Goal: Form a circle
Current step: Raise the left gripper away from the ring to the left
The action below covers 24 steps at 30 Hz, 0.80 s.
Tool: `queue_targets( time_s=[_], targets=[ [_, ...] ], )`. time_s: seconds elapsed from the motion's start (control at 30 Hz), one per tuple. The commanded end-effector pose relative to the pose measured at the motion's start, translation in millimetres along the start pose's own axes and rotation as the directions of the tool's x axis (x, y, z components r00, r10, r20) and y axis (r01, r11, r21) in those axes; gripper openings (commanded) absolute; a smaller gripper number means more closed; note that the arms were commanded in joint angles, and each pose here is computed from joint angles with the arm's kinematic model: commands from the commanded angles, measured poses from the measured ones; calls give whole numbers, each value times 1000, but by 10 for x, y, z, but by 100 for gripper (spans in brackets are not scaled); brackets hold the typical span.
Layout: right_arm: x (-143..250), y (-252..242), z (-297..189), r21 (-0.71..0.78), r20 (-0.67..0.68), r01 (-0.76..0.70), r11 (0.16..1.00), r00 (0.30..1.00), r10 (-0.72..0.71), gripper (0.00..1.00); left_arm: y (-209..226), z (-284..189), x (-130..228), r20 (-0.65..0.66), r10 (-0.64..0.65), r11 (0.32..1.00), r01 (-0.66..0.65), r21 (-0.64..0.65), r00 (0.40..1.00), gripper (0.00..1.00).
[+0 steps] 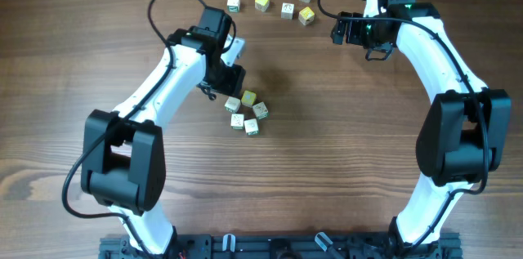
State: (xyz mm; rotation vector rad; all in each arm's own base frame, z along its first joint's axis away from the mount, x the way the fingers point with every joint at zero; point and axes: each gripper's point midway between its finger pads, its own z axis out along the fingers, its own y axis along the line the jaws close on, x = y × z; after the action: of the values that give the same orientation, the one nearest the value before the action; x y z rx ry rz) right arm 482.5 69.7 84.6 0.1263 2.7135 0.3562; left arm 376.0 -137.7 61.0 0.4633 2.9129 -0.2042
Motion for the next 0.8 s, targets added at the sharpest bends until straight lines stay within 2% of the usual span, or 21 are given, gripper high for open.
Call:
queue_targets(
  time_s=[0.0,0.07,0.3,0.57,0.77],
  targets=[
    [-114,18,-130,3,44,6,1000,999,-6,100,356,-137,-155,102,-277,958,283,-52,955,57],
    [-114,18,-130,3,44,6,1000,999,-6,100,534,-157,-118,104,-392,916,399,-54,914,59],
    [-114,16,-131,3,44,6,1000,999,-6,100,859,-194,51,72,-484,869,489,-80,872,60],
    [-114,16,-131,3,44,6,1000,999,-6,100,1279,-253,4,155,-626,764,641,-77,764,62],
    [-114,18,-130,3,44,6,1000,999,-6,100,1801,-339,215,188,-705,673,729,-129,684,64]
  ],
)
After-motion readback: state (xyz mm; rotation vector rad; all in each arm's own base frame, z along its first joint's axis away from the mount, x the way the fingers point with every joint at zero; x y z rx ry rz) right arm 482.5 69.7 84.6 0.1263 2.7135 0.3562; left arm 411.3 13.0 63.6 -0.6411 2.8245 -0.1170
